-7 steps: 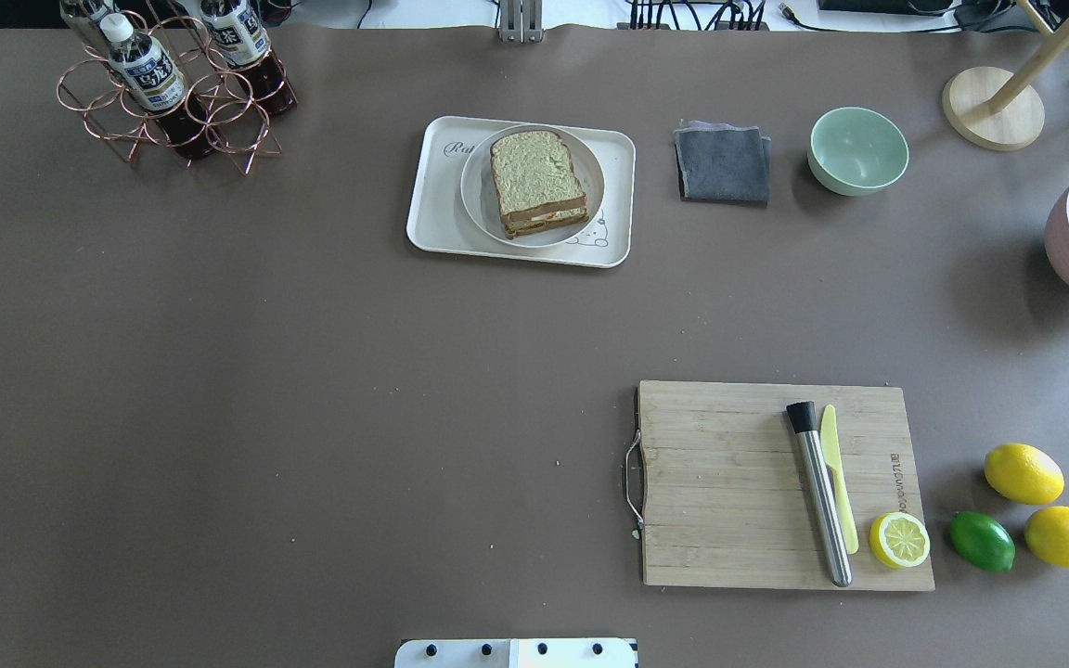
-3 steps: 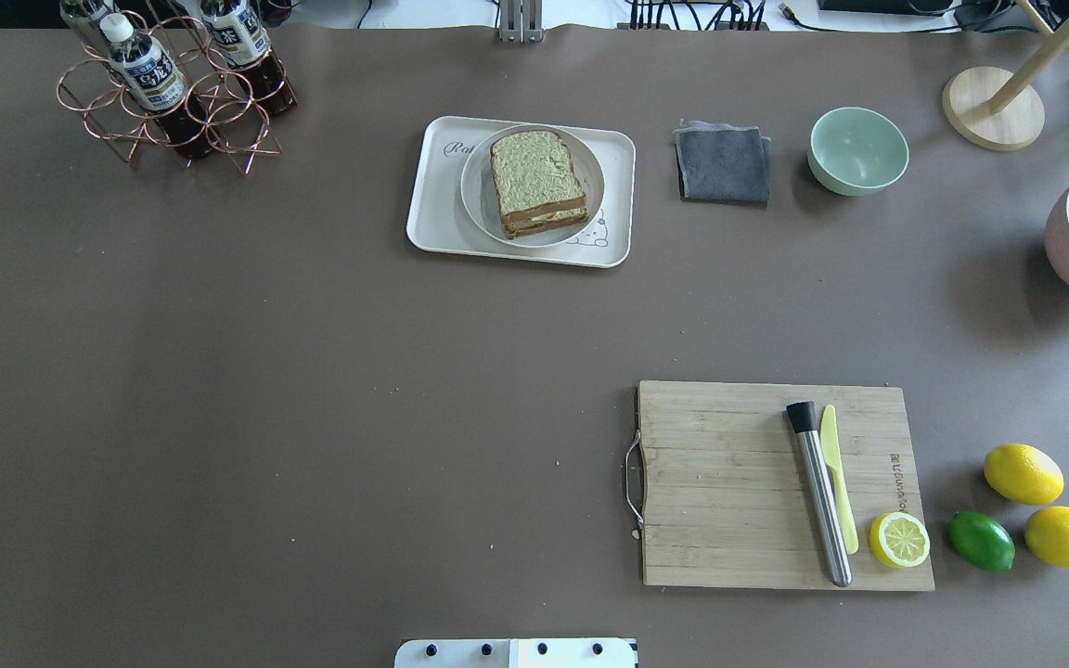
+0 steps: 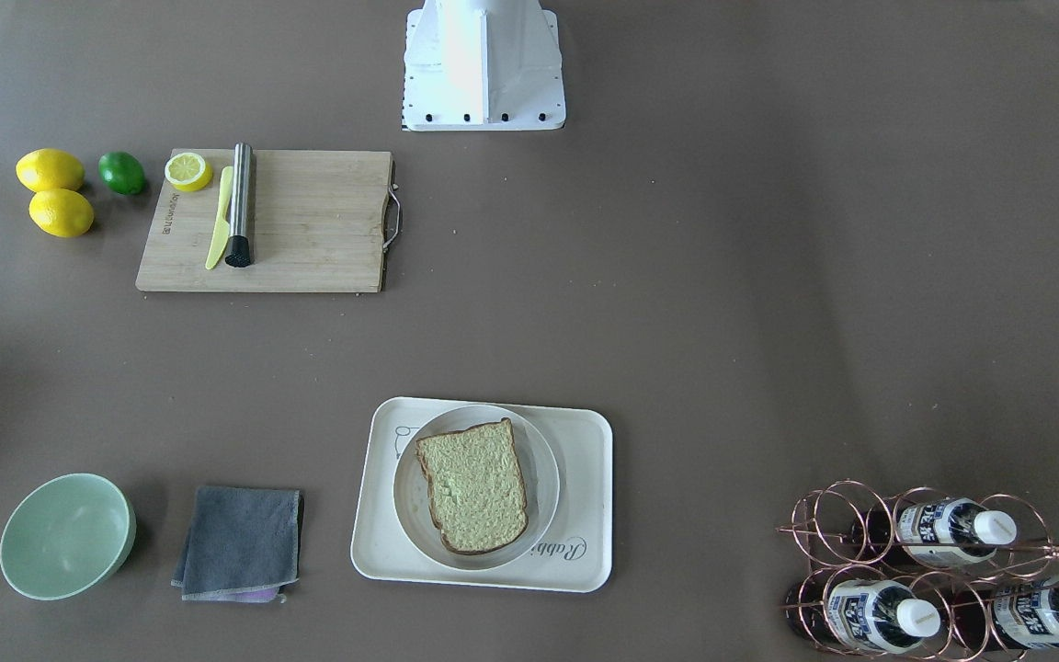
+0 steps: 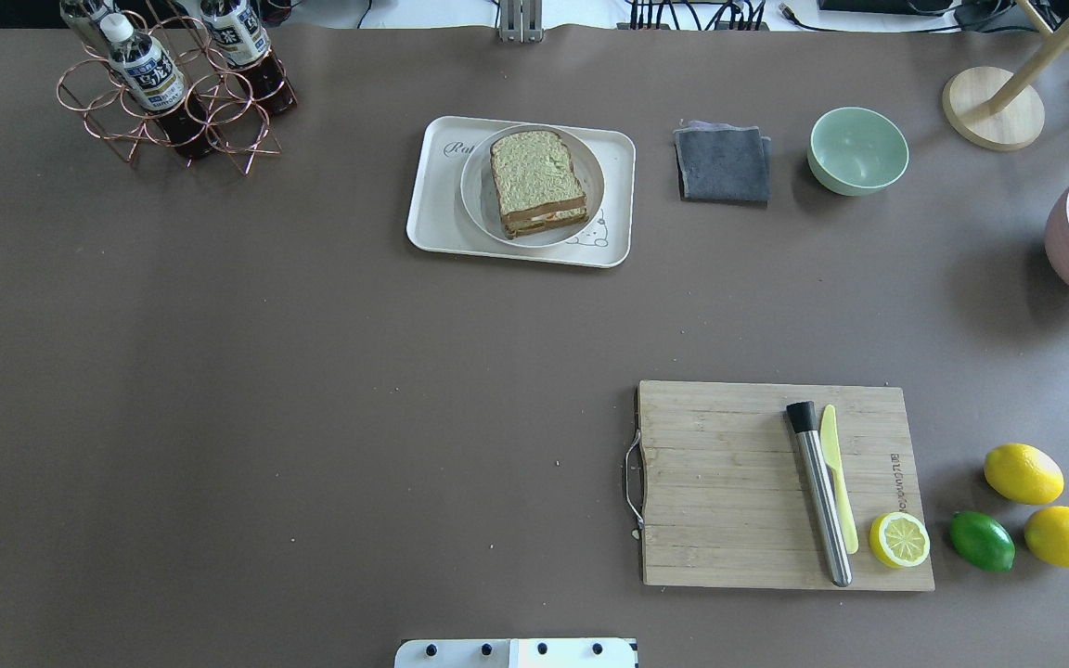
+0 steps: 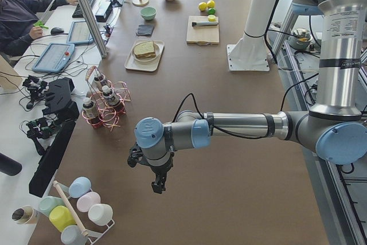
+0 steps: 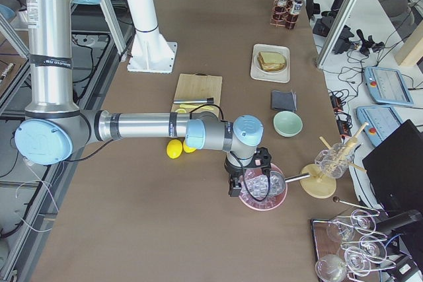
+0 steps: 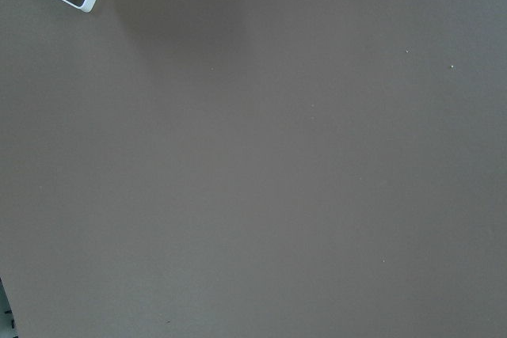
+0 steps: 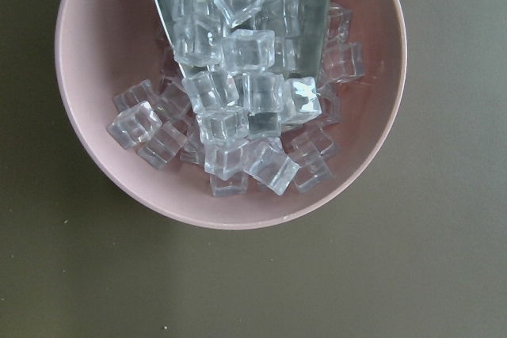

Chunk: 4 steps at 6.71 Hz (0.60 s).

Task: Make sandwich and place on tray

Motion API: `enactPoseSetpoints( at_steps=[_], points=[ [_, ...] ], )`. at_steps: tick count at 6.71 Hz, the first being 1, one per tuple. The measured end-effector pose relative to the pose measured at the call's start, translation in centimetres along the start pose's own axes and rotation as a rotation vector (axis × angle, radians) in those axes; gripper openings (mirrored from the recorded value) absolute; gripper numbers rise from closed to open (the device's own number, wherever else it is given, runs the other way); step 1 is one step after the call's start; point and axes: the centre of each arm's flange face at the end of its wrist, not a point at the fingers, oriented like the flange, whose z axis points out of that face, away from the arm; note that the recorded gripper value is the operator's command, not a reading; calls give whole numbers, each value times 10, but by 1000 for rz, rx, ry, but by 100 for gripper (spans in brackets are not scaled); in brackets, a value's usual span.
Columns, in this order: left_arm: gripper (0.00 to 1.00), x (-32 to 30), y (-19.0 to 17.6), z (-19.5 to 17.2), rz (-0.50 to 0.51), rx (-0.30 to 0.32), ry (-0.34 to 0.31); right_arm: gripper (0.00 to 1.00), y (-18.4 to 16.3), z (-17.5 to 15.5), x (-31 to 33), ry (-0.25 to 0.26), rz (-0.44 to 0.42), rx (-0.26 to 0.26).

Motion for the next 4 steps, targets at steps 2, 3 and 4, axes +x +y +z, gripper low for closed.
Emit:
enactPoseSetpoints(
  at_steps=[2, 3, 4],
  points=[
    [98, -1, 1, 1, -2, -2, 0, 100, 0, 0, -1, -3, 0, 1],
    [98, -1, 1, 1, -2, -2, 0, 100, -1, -1, -1, -3, -1, 2],
    [98, -1, 1, 2, -2, -3, 1, 100, -2, -1, -1, -3, 0, 3]
  ],
)
